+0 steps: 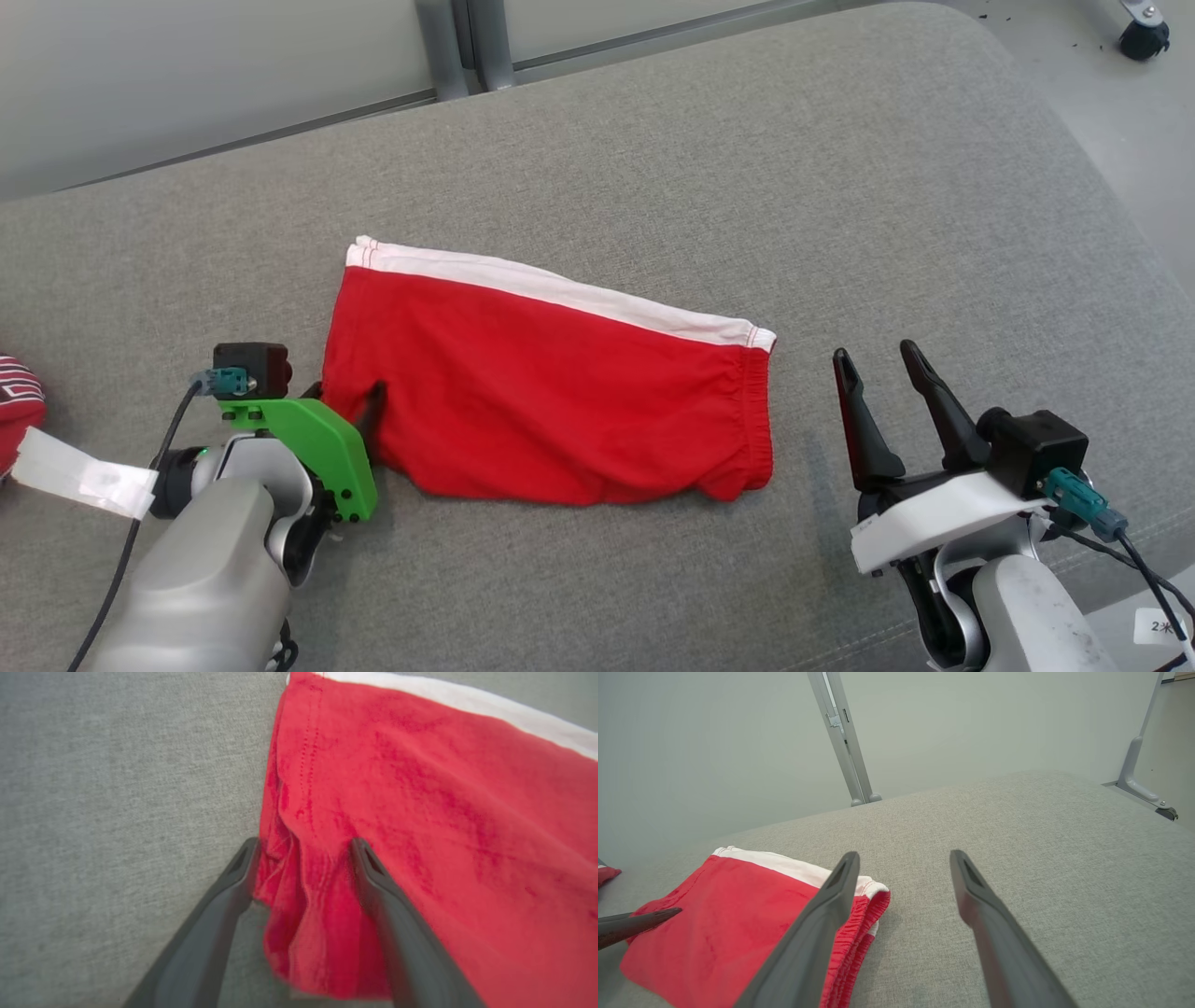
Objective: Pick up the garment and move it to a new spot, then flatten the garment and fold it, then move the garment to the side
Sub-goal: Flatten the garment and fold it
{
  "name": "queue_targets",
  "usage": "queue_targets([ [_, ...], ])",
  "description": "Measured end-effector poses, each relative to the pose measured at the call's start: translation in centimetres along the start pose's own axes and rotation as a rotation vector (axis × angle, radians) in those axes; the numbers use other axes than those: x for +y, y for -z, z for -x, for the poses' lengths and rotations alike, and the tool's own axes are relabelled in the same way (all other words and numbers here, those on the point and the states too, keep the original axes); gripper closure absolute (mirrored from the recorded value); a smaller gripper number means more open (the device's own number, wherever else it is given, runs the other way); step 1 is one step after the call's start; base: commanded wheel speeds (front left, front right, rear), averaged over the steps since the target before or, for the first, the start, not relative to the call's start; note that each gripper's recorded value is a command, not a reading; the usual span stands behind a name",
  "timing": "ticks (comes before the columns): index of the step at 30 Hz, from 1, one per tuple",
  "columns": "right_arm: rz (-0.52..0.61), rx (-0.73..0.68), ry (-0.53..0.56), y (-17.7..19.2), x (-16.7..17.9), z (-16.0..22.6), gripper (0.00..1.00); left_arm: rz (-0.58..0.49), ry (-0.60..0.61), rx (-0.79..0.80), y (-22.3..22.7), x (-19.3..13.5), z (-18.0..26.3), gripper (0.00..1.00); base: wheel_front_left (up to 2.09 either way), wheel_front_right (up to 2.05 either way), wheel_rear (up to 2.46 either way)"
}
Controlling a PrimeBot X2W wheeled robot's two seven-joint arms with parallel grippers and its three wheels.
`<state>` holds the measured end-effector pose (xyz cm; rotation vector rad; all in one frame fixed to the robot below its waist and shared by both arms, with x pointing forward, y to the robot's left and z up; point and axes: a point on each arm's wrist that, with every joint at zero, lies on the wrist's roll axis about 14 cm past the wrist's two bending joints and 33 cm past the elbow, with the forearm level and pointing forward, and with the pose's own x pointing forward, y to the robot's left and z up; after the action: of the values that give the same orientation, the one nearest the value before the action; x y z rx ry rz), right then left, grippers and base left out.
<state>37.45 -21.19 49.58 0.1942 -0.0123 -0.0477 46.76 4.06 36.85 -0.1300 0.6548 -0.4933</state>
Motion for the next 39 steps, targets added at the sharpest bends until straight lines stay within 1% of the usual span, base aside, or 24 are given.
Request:
queue_targets([
  [1, 0.0, -0.004, 0.001, -0.2, 0.0, 0.1, 0.0, -0.007, 0.019, 0.006, 0.0, -0.7, 0.0, 1.0, 0.0, 0.0, 0.0],
  [3, -0.001, -0.01, 0.001, -0.3, 0.0, 0.1, 0.0, -0.01, 0.034, 0.01, 0.1, -1.2, 0.0, 1.0, 0.0, 0.0, 0.0],
  [6, -0.004, -0.016, 0.0, -0.5, 0.0, 0.1, 0.0, -0.001, 0.032, -0.015, -0.1, -1.2, 0.3, 1.0, 0.0, 0.0, 0.0],
  [12, -0.009, -0.027, -0.011, -0.8, 0.4, 0.2, 0.0, 0.049, -0.019, -0.091, -1.0, 0.4, 1.5, 1.0, 0.0, 0.0, 0.0],
  [19, -0.013, -0.034, -0.041, -1.0, 1.4, 0.2, 0.0, 0.126, -0.074, -0.157, -0.1, 1.6, 3.8, 1.0, 0.0, 0.0, 0.0],
  [28, -0.005, -0.015, -0.087, -1.1, 2.9, 0.5, 0.0, 0.282, -0.136, -0.223, 1.9, 1.1, 7.2, 1.0, 0.0, 0.0, 0.0],
  [34, -0.001, -0.01, -0.105, -1.4, 3.5, 0.7, 0.0, 0.336, -0.165, -0.222, 3.5, 0.5, 9.4, 1.0, 0.0, 0.0, 0.0],
  [39, 0.001, -0.001, -0.118, -1.4, 3.9, 0.9, 0.0, 0.35, -0.181, -0.232, 3.9, 0.1, 11.0, 1.0, 0.0, 0.0, 0.0],
])
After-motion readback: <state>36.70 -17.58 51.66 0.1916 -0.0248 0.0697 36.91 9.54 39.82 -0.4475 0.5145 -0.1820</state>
